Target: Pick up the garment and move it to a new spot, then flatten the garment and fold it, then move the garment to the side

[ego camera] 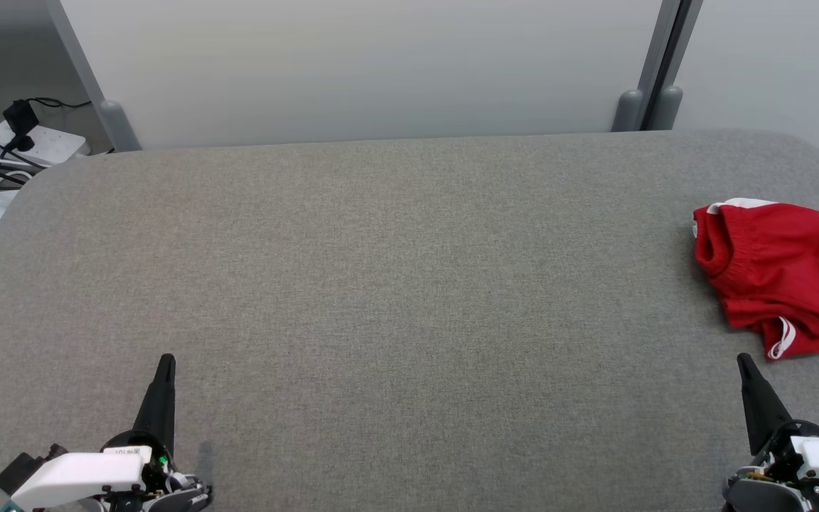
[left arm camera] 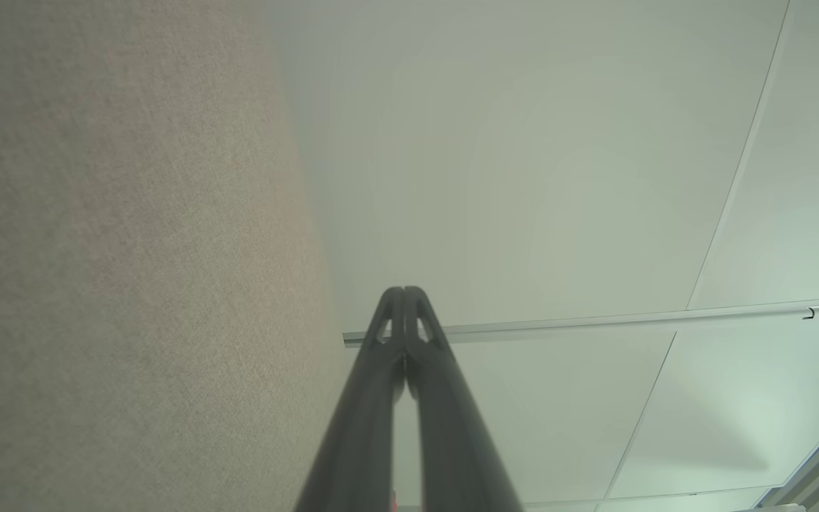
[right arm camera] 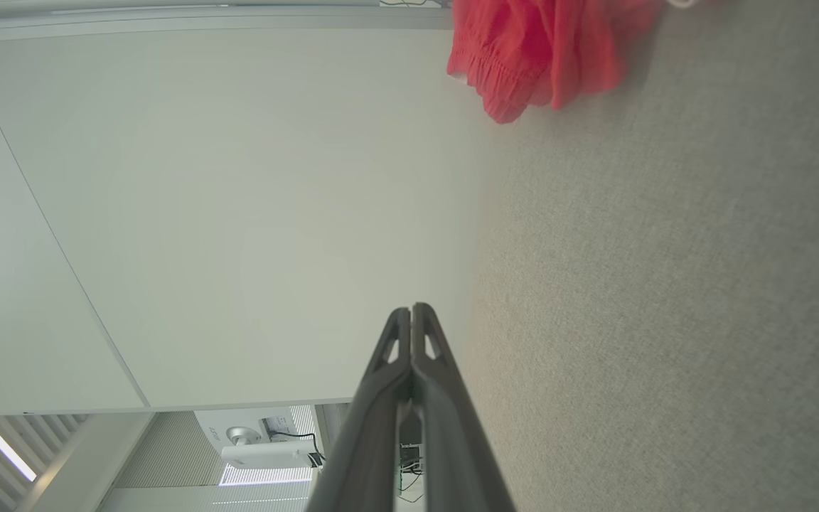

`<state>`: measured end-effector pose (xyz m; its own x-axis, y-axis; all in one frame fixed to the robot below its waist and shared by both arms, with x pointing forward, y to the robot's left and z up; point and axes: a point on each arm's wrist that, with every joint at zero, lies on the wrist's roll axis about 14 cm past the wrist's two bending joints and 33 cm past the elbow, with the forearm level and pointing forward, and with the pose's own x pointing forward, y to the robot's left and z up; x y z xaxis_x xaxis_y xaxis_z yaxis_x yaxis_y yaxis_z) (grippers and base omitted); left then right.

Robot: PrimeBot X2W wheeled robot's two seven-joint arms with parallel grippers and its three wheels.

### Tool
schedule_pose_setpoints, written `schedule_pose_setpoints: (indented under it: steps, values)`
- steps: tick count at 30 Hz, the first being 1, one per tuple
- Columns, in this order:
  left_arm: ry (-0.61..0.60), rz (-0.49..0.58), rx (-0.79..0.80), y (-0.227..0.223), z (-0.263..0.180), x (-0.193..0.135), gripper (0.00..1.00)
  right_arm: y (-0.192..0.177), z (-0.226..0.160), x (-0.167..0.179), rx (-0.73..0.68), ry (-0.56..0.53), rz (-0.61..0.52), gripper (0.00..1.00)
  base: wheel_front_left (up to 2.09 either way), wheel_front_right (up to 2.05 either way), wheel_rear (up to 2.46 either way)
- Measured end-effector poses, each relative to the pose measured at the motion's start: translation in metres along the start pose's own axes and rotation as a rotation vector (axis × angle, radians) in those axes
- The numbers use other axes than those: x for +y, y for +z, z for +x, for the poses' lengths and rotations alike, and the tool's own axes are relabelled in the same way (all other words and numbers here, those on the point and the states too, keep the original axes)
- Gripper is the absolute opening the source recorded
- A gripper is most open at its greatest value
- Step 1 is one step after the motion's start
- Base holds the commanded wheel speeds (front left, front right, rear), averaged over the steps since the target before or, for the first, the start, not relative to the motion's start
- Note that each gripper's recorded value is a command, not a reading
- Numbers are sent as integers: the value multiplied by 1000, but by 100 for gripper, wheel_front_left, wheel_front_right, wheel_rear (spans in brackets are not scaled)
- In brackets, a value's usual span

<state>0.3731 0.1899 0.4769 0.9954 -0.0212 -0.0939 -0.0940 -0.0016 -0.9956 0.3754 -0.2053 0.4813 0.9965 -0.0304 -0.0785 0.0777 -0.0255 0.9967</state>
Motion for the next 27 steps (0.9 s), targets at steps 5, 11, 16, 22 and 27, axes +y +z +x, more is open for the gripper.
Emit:
schedule_pose_setpoints:
  steps: [5,11,16,22,27]
  values:
    - [0,0,0,0,0,0,0,0,0,0,-1,0,0,0,0,0,0]
    - [0,0,0,0,0,0,0,0,0,0,0,0,-4,0,0,0,0]
    - [0,0,0,0,0,0,0,0,0,0,0,0,-4,0,0,0,0]
    - [0,0,0,0,0,0,0,0,0,0,-1,0,-3,0,0,0,0]
    - [0,0,0,0,0,0,0,0,0,0,-1,0,-3,0,0,0,0]
